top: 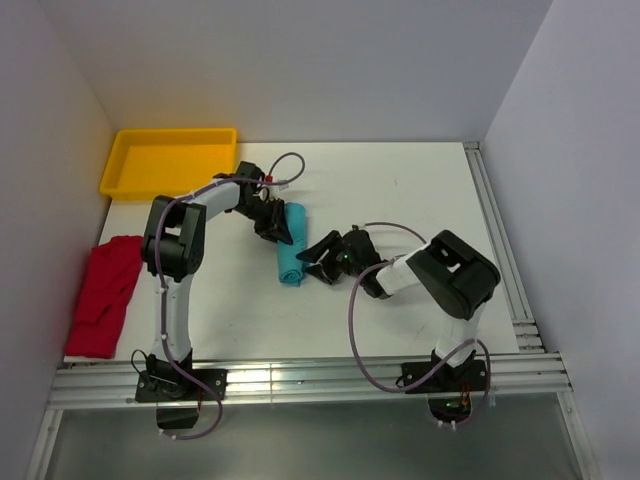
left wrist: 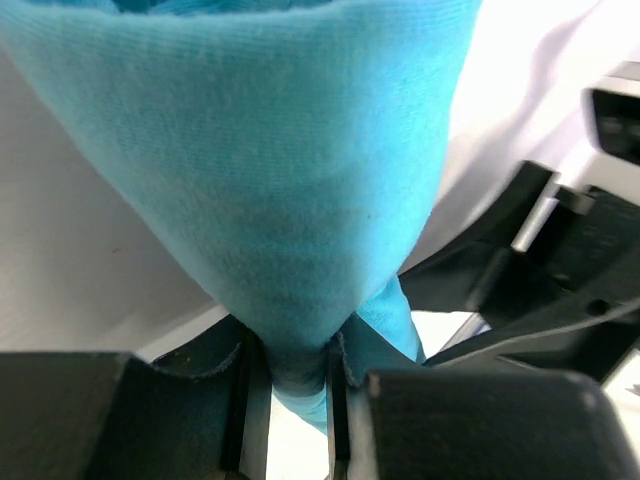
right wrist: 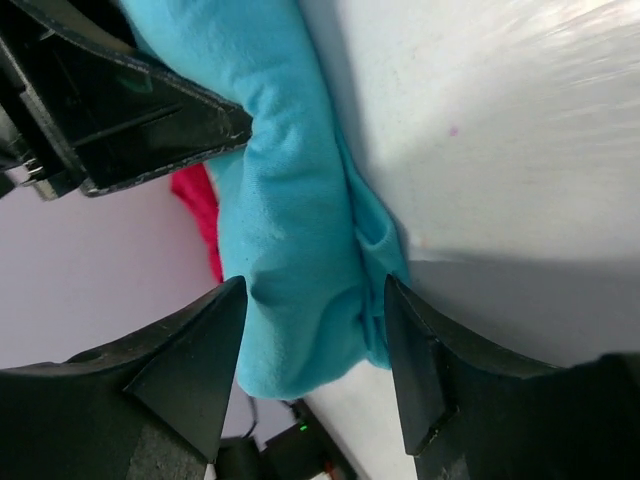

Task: Roll the t-shirts
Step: Place the rolled tshirt into the container

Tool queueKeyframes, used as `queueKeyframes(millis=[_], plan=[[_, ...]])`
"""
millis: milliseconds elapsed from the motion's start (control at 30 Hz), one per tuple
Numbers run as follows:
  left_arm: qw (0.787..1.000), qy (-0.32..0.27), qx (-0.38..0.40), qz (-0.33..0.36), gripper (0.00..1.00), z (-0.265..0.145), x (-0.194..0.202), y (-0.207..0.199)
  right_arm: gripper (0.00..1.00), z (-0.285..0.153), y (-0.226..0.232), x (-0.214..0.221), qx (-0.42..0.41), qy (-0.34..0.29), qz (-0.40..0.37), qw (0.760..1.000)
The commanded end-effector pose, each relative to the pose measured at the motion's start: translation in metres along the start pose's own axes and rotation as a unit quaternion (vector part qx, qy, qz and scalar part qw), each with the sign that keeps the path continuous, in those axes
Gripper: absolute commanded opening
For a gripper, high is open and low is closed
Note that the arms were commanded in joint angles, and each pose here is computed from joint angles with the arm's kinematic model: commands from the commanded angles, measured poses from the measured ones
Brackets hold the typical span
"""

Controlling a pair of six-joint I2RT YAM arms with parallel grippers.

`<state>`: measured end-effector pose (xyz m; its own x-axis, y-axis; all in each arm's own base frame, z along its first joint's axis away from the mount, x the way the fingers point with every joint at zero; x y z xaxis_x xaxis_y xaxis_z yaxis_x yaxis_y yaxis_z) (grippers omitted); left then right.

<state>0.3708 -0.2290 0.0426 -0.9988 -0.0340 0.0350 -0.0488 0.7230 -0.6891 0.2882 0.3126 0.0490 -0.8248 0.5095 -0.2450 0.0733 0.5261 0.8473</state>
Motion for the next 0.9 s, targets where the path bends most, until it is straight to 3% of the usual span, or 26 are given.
queueKeyframes(millis=[0,300,500,867], plan=[[0.988,-0.067,-0.13,0.054,0.0,-0.003,-0.028,0.034,0.65,-0.013,-0.028,-0.007,0.089,-0.022,-0.04,0.995],[0.957,-0.113,-0.248,0.098,0.0,-0.027,-0.06,0.057,0.65,-0.039,-0.009,-0.028,0.106,-0.068,-0.084,0.988],[0.931,-0.109,-0.317,0.144,0.0,-0.039,-0.075,0.075,0.65,-0.049,0.003,-0.033,0.102,-0.073,-0.1,0.987],[0.904,-0.105,-0.363,0.198,0.0,-0.059,-0.094,0.083,0.66,-0.068,0.036,-0.056,0.102,-0.112,-0.148,0.977]])
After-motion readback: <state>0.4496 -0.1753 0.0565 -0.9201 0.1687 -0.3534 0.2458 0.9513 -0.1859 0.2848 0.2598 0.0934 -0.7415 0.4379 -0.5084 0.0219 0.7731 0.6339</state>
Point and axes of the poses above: each gripper's point midway between its finger pads, its own z axis out along the fingers, its own y axis along the line the jaws close on, x = y × z, the point moved 2 cm from there along -z, back along the fingers, and after that the axes turned 15 degrees about -z, right-handed, at the moved point
